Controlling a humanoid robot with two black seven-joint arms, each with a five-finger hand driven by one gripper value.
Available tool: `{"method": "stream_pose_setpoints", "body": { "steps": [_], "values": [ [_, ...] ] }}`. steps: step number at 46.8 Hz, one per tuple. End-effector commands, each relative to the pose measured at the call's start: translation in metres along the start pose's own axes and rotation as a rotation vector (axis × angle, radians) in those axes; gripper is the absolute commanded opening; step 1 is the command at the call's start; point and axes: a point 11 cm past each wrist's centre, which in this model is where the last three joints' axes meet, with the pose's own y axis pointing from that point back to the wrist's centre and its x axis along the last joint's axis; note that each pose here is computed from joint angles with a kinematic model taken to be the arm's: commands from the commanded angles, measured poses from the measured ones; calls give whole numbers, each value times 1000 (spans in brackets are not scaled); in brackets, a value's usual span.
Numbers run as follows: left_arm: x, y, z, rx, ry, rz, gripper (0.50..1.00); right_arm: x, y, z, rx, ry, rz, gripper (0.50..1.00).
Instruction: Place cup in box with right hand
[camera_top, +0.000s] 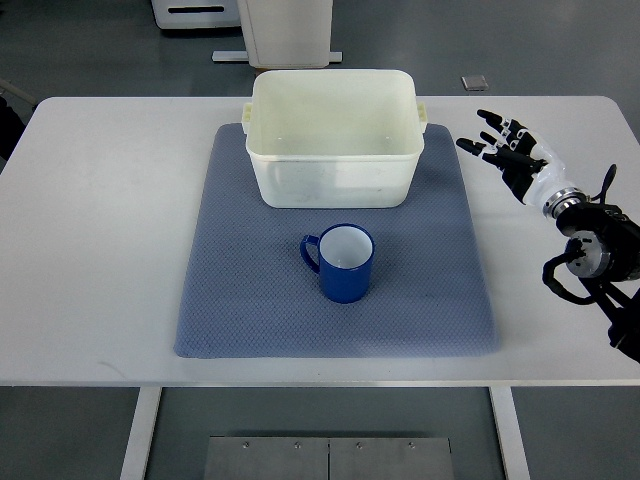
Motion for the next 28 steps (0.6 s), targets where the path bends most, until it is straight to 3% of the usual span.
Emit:
{"method": "stream_pose_setpoints", "body": {
  "steps": [1, 28],
  "values": [
    [0, 0, -1, 1, 0, -1, 1000, -1, 0, 0, 0, -2, -1, 1000],
    [0, 0, -2, 3, 0, 1, 1000, 0, 0, -1, 1, -2, 0, 1000]
  ]
}}
